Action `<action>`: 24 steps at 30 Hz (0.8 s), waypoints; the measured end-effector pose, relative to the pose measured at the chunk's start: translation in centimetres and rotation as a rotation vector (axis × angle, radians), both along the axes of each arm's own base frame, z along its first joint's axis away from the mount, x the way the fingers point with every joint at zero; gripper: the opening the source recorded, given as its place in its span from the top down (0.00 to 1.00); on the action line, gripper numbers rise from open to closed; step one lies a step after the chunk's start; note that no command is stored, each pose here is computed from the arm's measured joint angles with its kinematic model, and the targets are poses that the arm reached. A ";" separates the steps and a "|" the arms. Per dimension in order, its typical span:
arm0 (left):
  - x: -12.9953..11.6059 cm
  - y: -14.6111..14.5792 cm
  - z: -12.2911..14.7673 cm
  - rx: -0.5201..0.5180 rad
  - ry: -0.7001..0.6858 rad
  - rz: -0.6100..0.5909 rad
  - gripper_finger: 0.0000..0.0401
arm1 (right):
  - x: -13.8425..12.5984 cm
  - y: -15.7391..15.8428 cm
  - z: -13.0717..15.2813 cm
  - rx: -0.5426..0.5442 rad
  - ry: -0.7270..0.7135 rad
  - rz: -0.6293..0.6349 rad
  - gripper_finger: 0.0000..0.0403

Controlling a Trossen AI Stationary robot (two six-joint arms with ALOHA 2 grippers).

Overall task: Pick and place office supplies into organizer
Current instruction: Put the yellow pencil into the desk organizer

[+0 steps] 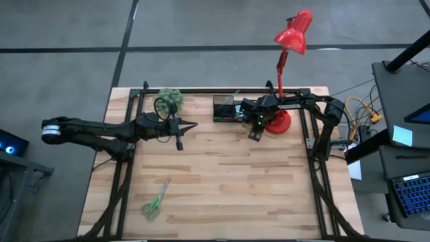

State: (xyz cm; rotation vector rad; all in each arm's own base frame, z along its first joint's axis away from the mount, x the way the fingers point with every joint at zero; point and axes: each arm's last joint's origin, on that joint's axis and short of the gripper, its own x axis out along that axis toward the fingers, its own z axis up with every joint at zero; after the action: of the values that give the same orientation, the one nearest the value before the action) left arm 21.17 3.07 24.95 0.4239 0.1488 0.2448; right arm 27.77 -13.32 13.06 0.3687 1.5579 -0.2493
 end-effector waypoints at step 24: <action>0.0 0.0 0.0 0.000 -0.001 0.000 1.00 | -0.2 0.4 1.5 0.026 -0.017 -0.051 0.98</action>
State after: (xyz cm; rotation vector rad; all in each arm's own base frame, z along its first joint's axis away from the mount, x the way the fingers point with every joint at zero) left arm 21.17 3.08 24.95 0.4239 0.1483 0.2452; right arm 27.53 -12.93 14.53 0.4296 1.5381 -0.2651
